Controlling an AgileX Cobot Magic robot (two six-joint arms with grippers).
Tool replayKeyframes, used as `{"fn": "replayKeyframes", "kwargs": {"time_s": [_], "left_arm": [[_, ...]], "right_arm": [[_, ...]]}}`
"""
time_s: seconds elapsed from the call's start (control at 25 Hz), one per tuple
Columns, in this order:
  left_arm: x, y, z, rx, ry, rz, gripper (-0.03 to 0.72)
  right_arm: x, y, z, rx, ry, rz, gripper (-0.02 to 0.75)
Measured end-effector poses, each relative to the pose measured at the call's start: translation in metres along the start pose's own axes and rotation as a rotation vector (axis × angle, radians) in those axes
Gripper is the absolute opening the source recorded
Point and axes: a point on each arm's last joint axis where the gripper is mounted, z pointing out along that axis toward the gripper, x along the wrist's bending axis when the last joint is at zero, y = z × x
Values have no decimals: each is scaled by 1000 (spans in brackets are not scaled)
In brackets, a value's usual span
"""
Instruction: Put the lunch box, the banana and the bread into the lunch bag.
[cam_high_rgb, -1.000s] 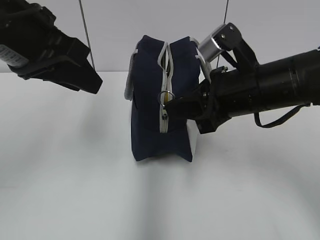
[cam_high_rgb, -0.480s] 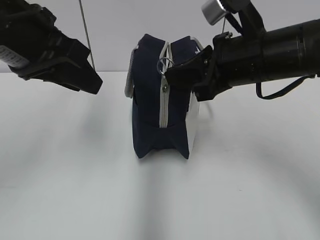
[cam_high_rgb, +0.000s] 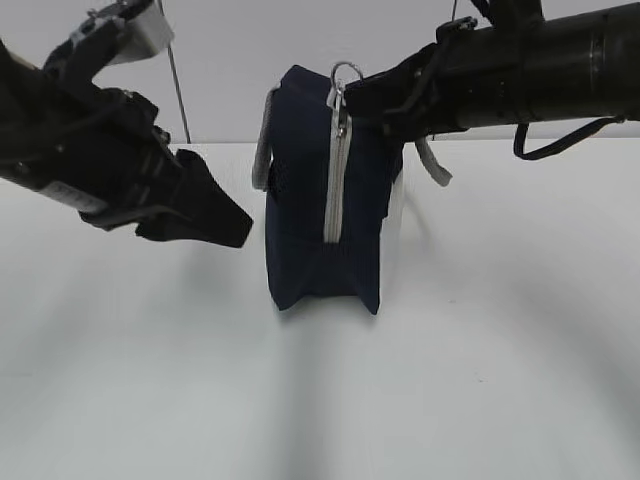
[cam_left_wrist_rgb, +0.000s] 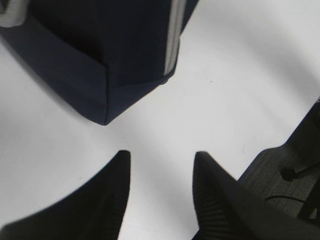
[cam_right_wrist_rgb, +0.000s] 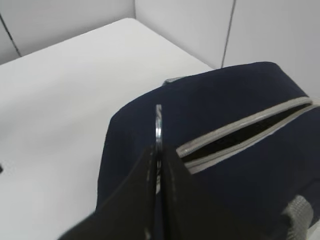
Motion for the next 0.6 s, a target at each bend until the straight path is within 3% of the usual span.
{"fn": "replayKeyframes", "kwargs": {"time_s": [0.24, 0.6], "left_arm": [[-15, -8, 17, -62, -5, 147, 308], [-8, 7, 16, -225, 103, 176, 308]], "right_arm": [[-10, -1, 4, -38, -89, 141, -16], [-11, -2, 6, -42, -86, 158, -16]]}}
